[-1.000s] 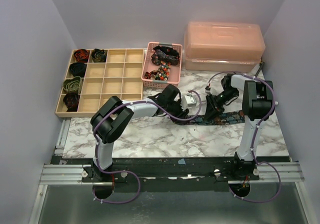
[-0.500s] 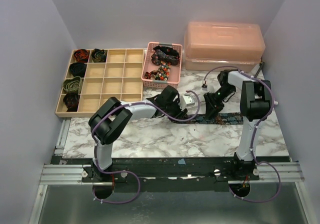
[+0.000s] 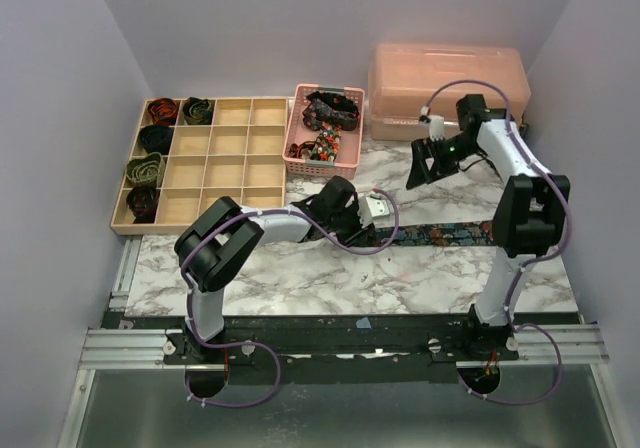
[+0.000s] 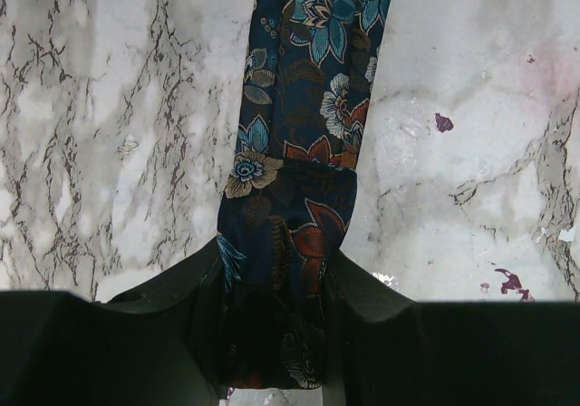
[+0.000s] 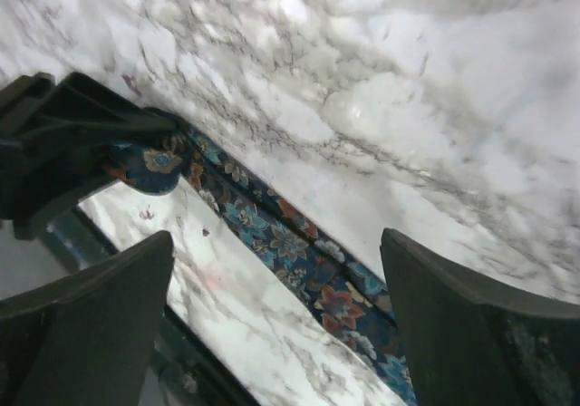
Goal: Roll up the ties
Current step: Roll the tie at the center of the board.
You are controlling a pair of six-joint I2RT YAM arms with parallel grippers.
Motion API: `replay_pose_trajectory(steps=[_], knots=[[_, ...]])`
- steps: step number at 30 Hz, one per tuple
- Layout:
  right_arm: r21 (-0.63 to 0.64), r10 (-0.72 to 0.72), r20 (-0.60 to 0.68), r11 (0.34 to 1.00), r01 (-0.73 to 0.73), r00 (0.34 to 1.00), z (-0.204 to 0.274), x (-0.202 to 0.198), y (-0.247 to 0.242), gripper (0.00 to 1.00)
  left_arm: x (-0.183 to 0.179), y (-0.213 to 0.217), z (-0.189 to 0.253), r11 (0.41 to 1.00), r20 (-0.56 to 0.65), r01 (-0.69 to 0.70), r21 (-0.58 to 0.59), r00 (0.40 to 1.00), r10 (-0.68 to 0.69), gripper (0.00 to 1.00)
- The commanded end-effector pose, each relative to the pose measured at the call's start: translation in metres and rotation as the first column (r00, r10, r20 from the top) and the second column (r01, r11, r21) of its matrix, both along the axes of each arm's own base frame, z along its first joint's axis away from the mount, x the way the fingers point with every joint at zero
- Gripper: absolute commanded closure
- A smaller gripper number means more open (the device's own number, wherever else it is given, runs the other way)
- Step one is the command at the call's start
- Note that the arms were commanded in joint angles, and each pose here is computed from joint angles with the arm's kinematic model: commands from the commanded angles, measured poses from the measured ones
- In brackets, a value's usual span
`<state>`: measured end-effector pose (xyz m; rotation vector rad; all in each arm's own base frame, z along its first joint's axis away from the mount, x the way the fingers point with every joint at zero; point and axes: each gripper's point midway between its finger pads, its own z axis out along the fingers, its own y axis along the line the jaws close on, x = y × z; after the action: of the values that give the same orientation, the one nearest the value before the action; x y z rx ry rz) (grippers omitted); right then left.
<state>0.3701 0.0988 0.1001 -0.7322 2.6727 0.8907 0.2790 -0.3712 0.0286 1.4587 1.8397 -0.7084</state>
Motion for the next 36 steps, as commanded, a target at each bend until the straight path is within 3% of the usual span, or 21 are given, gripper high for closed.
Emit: replay_pose_trajectory(steps=[1,3,6,9,15,24,30,36], knots=[[0.125,-0.289,0.085,0.952,0.278,0.953,0.042,0.039,-0.006,0.0,-0.03,0.042,-0.056,0.981,-0.112,0.005,0.195,0.994,0.017,0.67],[0.271,-0.226,-0.073,0.933,0.237,0.971,0.043,0.021,0.004,0.0,-0.031,0.043,-0.057,0.981,-0.11,0.01,0.196,0.994,0.012,0.67],[0.33,-0.159,-0.243,0.914,0.236,0.957,0.029,-0.003,0.019,0.04,-0.031,0.042,-0.058,0.981,-0.111,0.012,0.193,0.994,0.01,0.67],[0.365,-0.183,-0.299,0.885,0.29,0.936,0.021,-0.019,0.031,0.11,-0.032,0.041,-0.059,0.982,-0.12,0.014,0.19,0.993,0.009,0.67],[0.363,-0.088,-0.411,0.897,0.252,0.907,-0.007,-0.056,0.084,0.23,-0.031,0.039,-0.061,0.982,-0.132,0.006,0.187,0.991,0.019,0.67],[0.302,-0.032,-0.48,0.932,0.199,0.877,-0.053,-0.087,0.12,0.36,-0.028,0.035,-0.06,0.983,-0.132,-0.001,0.182,0.991,0.025,0.67],[0.248,-0.053,-0.477,0.95,0.192,0.877,-0.071,-0.088,0.119,0.45,-0.027,0.036,-0.06,0.984,-0.131,-0.006,0.179,0.991,0.03,0.67],[0.166,-0.096,-0.47,0.967,0.195,0.877,-0.091,-0.087,0.111,0.72,-0.03,0.037,-0.061,0.984,-0.131,0.002,0.179,0.991,0.022,0.67]])
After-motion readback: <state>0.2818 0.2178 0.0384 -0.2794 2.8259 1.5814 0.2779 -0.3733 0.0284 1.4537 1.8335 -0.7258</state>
